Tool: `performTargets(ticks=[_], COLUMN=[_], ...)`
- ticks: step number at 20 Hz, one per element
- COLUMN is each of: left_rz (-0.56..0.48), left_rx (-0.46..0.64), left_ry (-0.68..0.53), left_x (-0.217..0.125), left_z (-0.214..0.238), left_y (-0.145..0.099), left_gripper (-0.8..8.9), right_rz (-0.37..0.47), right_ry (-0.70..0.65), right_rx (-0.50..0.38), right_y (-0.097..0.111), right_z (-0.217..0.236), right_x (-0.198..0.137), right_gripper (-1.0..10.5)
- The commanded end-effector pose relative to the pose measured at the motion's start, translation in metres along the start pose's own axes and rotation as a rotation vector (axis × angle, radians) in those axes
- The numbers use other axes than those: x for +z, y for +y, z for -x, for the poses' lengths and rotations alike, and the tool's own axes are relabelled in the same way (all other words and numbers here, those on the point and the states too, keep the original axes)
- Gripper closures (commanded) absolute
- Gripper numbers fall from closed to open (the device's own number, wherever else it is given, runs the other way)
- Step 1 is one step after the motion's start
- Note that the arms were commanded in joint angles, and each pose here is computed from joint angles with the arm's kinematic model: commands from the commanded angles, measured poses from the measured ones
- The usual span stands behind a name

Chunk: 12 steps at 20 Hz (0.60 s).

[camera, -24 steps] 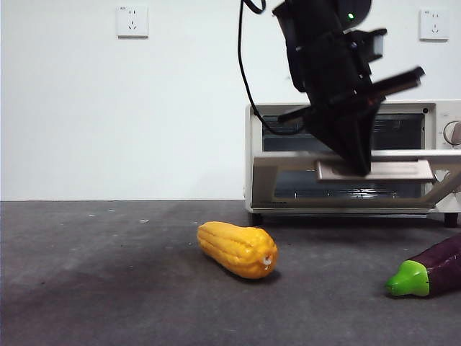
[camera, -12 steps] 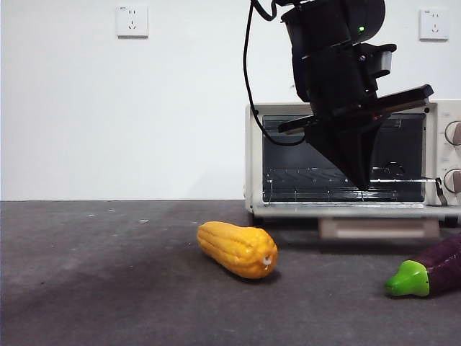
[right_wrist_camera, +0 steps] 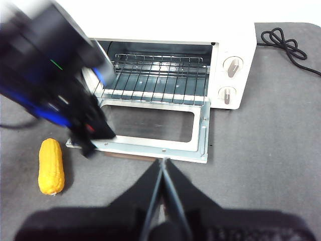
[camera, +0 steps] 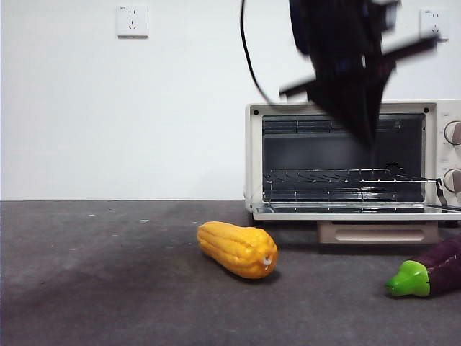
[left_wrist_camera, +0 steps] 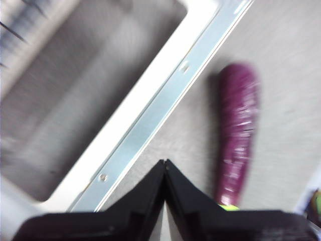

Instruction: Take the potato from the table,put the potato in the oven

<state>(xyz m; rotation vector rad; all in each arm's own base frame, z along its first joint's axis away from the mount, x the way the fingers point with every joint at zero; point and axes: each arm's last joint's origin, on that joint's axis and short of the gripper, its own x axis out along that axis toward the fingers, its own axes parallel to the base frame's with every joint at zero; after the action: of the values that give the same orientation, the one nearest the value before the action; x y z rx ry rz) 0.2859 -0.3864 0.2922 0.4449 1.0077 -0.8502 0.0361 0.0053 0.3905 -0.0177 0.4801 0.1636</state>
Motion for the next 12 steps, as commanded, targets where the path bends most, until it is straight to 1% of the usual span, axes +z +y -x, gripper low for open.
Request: performTargets(ticks=[1, 4, 7, 9, 10, 12], left_rz=[-0.004, -0.007, -0.030, -0.049, -0.050, -0.049], left_rx=[-0.003, -0.007, 0.003, 0.058, 0.092, 0.107], left_ry=[-0.042, -0.131, -0.202, -0.218, -0.220, -0.247], left_x=[0.000, -0.001, -0.007, -0.016, -0.023, -0.033], left_z=[0.034, 0.081, 0.126, 0.155, 0.170, 0.196], left_y=[-0.004, -0.005, -0.006, -0.005, -0.004, -0.004], left_gripper=[8.19, 8.19, 8.19, 8.19, 8.19, 8.19], right_rz=[0.011, 0.008, 0.011, 0.015, 0.004, -0.025], right_ry=[-0.011, -0.019, -0.043, -0.069, -0.086, -0.096], right_rx=[0.005, 0.040, 0.119, 0.224, 0.297, 0.386], right_y=[0.000, 0.001, 0.003, 0.006, 0.007, 0.009], right_z=[0.001, 0.001, -0.003, -0.009, -0.014, -0.025], right_x=[0.000, 0.001, 0.007, 0.014, 0.020, 0.031], right_gripper=[9.5, 9.5, 9.5, 9.5, 9.5, 9.5])
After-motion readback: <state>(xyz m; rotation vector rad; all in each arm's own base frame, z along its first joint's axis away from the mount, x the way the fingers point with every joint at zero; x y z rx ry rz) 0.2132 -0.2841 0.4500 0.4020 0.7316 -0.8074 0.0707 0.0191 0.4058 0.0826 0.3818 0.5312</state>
